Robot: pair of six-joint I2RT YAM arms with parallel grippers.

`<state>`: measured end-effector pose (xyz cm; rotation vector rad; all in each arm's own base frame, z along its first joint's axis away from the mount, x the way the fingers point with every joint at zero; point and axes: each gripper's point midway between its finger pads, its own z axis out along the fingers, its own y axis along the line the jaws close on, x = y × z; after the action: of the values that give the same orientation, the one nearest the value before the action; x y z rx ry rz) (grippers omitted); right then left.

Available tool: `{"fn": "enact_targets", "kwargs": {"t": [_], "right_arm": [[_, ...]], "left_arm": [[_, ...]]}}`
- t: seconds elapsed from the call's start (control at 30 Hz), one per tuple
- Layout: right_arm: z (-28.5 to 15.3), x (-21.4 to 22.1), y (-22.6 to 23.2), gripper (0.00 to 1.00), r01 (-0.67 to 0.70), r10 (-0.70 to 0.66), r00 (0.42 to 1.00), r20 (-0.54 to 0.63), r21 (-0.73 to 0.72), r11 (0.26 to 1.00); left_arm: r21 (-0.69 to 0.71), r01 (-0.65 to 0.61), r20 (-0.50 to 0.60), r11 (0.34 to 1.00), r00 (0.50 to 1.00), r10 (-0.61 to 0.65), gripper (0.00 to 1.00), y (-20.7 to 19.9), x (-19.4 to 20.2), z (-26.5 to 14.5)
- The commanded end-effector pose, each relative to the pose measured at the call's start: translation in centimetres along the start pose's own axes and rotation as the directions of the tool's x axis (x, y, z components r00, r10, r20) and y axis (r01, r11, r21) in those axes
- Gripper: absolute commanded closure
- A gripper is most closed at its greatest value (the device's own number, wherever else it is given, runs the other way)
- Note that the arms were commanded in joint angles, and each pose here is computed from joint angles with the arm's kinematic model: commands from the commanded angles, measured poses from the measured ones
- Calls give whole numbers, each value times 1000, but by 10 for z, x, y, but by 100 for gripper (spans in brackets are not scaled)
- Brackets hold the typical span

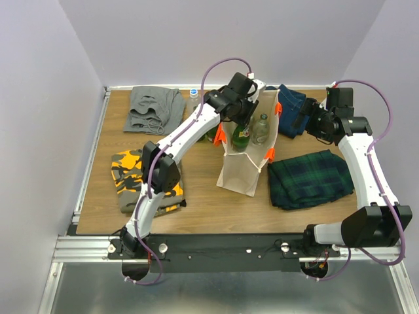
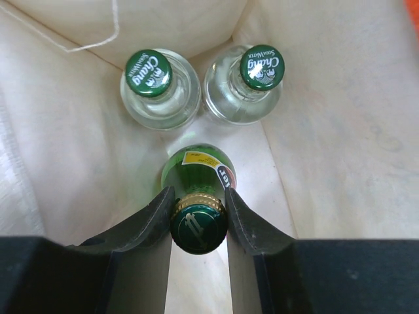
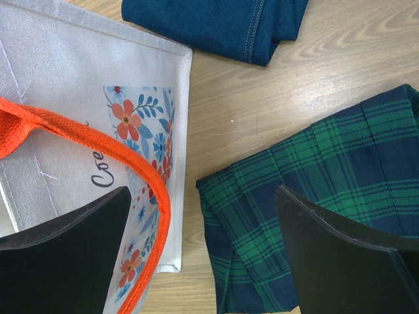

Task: Take the beverage out of the canvas bag
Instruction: Take out the drink from the canvas bag.

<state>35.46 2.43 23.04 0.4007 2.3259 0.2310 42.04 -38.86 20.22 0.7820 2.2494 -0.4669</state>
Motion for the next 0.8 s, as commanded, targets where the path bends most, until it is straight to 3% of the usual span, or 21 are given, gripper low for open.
{"fn": "enact_targets", "kwargs": {"t": [0.0,0.77], "right_arm": [[2,-3,-1,0,6,-6,1000,3,9,1000],[0,-1,-2,0,5,-5,1000,3,9,1000]], "left_arm": [[46,-42,292,998,956,27,100,-18,-87,-86],[92,-64,448,994,894,16,100,-32,-126,-153]]}}
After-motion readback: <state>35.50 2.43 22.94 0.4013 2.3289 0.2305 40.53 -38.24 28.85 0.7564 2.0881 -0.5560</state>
